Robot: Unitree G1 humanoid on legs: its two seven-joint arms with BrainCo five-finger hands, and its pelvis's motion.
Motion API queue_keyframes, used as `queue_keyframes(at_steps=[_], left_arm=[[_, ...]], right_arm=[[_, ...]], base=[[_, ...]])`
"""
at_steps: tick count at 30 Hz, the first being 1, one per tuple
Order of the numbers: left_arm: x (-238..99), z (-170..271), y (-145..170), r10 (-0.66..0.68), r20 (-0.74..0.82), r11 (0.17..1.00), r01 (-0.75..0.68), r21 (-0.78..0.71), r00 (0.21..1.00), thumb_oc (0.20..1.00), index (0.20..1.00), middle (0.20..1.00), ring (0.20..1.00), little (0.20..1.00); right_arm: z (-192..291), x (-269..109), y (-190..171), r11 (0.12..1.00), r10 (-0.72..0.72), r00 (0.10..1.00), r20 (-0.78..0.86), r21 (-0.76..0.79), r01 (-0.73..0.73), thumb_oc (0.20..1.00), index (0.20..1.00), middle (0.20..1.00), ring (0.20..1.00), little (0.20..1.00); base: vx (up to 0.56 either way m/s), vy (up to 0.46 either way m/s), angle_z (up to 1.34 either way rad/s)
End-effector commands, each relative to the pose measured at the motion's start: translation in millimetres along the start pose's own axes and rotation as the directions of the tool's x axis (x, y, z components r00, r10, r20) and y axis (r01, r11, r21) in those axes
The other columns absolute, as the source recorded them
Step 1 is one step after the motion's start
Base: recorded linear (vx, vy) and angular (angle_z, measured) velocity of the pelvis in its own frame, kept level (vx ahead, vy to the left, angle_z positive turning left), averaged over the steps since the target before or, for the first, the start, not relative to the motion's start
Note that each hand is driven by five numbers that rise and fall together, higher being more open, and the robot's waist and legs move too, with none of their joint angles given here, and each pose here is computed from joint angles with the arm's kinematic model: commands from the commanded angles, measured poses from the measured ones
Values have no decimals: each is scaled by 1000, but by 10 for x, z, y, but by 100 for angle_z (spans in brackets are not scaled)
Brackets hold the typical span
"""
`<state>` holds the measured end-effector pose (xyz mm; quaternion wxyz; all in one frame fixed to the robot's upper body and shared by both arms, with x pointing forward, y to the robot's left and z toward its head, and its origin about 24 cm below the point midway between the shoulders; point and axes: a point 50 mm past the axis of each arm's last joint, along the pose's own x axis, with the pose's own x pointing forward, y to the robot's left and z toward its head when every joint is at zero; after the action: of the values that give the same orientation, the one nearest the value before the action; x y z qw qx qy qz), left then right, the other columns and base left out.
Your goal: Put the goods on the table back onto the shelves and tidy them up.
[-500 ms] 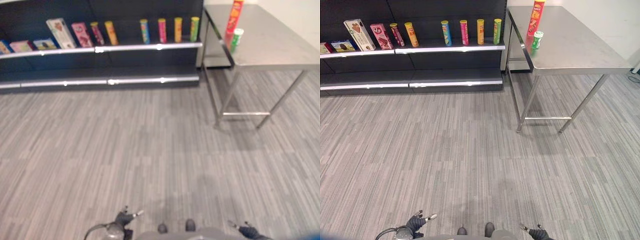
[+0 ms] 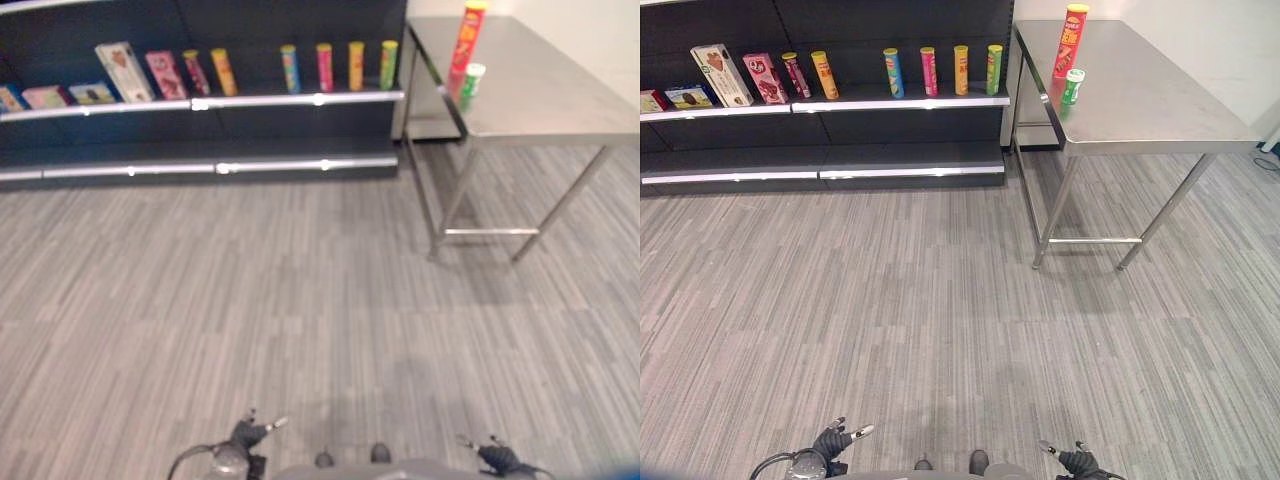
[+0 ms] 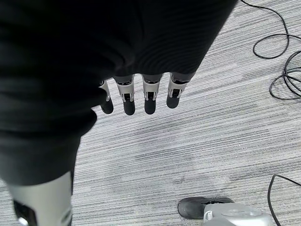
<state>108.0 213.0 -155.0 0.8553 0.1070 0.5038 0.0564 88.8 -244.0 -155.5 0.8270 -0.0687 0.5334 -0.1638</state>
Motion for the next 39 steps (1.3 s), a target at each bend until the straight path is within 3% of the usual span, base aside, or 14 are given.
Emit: queue_keyframes(at_steps=[1,18,29,39], left_arm=[[28,39,45,21,6,999,-22,30,1000,1000,1000,1000,1000,1000],[35,31,86,28,-2,993,-28,111,1000,1000,1000,1000,1000,1000],[55,168,101,31,41,999,-32,31,999,1000,1000,1000,1000,1000],[9,-19,22,24,-9,999,-25,-33,1000,1000,1000,1000,1000,1000]], right_arm=[[42,14,-73,999,-20,1000,23,-29,20,1000,1000,1000,1000,1000],[63,22,-86,998,-11,1000,23,-64,13,1000,1000,1000,1000,1000],[192,42,-146,999,-23,998,63,-46,26,1000,1000,1000,1000,1000],[298,41,-153,999,-32,994,108,-18,34,1000,1000,1000,1000,1000]], base=[[0,0,0],[-4,-22,0],[-12,-72,2],[303,31,2]])
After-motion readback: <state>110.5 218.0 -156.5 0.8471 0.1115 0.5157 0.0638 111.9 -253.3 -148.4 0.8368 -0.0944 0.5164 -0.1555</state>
